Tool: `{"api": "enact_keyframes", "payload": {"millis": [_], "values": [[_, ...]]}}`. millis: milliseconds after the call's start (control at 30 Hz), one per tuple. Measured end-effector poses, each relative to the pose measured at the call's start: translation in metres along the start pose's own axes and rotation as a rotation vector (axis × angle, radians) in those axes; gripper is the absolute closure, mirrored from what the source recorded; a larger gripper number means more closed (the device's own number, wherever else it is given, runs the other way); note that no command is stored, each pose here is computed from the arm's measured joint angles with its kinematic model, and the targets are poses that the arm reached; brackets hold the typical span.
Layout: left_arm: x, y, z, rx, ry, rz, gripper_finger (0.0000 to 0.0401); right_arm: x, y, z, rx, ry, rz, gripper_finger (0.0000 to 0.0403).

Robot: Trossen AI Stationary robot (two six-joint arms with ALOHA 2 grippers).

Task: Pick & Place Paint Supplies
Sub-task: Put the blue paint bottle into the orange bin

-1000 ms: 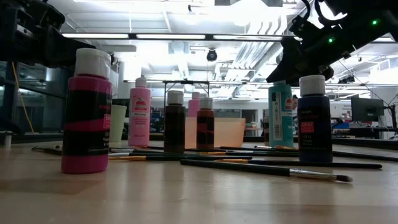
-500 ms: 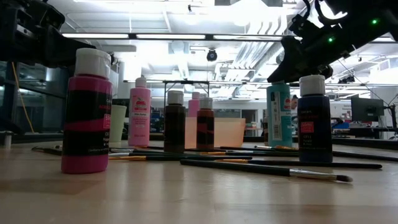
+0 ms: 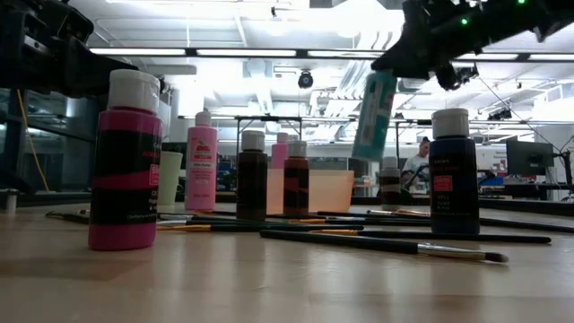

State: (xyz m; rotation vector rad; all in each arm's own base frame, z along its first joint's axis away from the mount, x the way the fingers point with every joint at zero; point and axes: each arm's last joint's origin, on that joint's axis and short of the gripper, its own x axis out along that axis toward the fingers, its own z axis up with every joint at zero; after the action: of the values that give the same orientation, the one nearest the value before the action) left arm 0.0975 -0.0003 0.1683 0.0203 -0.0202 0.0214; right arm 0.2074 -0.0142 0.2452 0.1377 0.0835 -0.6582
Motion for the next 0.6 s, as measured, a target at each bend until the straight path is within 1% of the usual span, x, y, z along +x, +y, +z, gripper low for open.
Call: {"api": "enact_keyframes", "payload": {"millis": [133,200,333,467,600], "values": [[0.0,0.0,0.0,0.0,0.0,0.0,0.0313,0.014,-0.01,0.022,-0.052,-0.026,0.02,0.0287],[0.0,0.0,0.0,0.0,0.0,0.0,0.0313,0.024,-0.016,0.032,-0.05,-0.033,0.029,0.0287],[0.0,0.0,0.0,0.0,0.001,0.0,0.0313,0.05,-0.035,0.043,-0.046,0.005,0.057,0.0287],[0.0,0.0,0.0,0.0,0.0,0.0,0.0313,0.08,-0.053,0.046,-0.041,0.046,0.071,0.0287],[0.0,0.0,0.0,0.0,0.0,0.0,0.0313,0.111,-0.062,0.043,-0.05,0.061,0.149,0.0287]]}}
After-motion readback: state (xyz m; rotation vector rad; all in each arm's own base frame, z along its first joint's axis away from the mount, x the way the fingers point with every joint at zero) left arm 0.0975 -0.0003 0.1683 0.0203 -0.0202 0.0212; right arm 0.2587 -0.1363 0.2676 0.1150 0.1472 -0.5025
